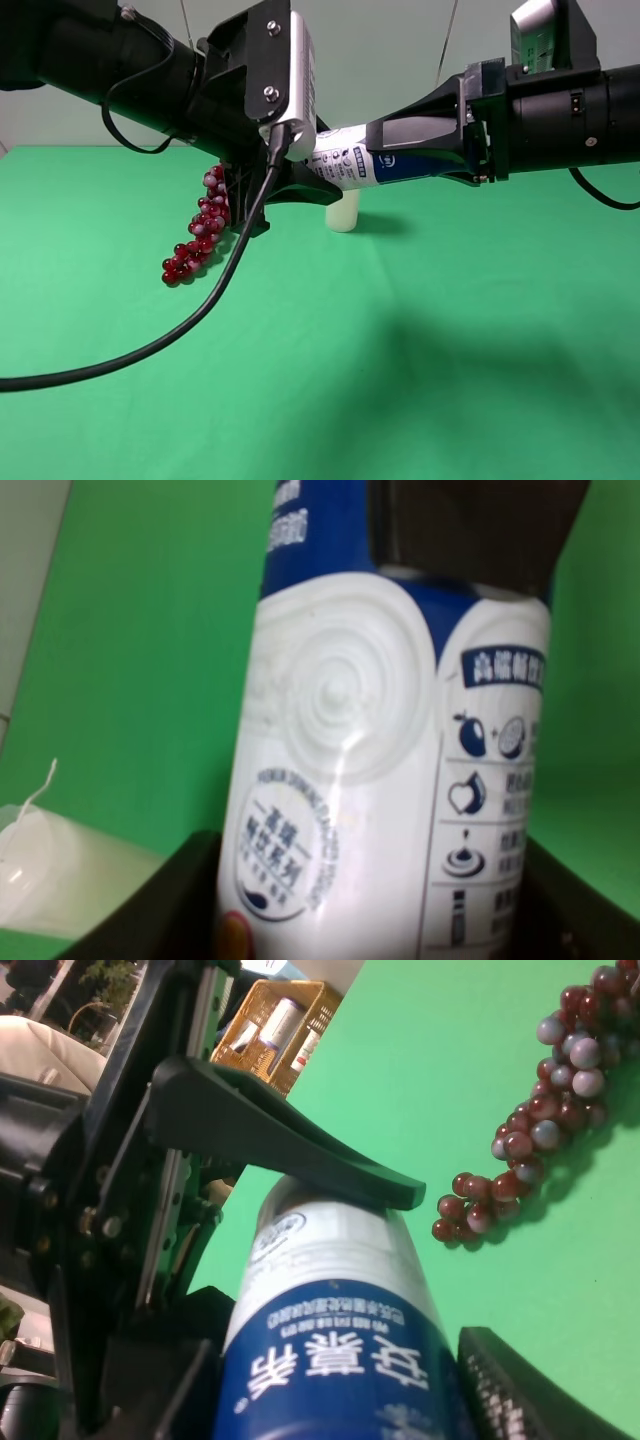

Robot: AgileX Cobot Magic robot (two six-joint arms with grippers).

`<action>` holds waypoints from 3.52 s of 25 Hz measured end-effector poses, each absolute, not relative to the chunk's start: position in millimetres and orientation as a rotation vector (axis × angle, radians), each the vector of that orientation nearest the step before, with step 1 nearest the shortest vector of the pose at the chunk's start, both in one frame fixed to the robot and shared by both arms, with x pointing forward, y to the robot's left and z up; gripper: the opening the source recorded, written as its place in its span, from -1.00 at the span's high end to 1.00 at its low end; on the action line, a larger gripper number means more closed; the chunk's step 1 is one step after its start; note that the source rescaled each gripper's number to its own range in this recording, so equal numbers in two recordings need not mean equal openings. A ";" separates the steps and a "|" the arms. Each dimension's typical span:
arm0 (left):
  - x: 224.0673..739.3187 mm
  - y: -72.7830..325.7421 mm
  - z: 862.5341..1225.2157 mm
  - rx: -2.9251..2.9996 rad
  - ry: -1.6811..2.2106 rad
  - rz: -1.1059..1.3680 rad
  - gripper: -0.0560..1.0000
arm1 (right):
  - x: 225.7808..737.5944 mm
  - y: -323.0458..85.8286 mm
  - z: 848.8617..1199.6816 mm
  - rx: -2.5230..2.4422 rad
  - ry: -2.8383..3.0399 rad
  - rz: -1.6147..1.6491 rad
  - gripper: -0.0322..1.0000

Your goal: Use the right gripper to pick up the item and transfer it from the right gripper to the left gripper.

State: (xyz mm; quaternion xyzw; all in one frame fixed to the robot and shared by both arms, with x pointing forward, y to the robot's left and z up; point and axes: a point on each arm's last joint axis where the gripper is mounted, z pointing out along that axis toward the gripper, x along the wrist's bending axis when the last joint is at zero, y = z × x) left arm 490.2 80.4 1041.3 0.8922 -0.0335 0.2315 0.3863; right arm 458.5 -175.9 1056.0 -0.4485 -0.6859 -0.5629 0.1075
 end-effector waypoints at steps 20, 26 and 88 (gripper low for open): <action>489.9 79.5 1039.2 2.274 -0.076 0.569 0.89 | 459.6 -175.8 1058.7 -1.339 -1.972 -1.683 -0.71; 488.3 79.2 1038.6 2.278 -0.088 0.549 0.89 | 457.1 -180.5 1068.0 -1.366 -2.023 -1.761 -0.98; 486.4 78.8 1038.0 2.281 -0.103 0.525 0.89 | 198.6 -302.0 1105.5 -1.952 -2.723 -1.889 -1.00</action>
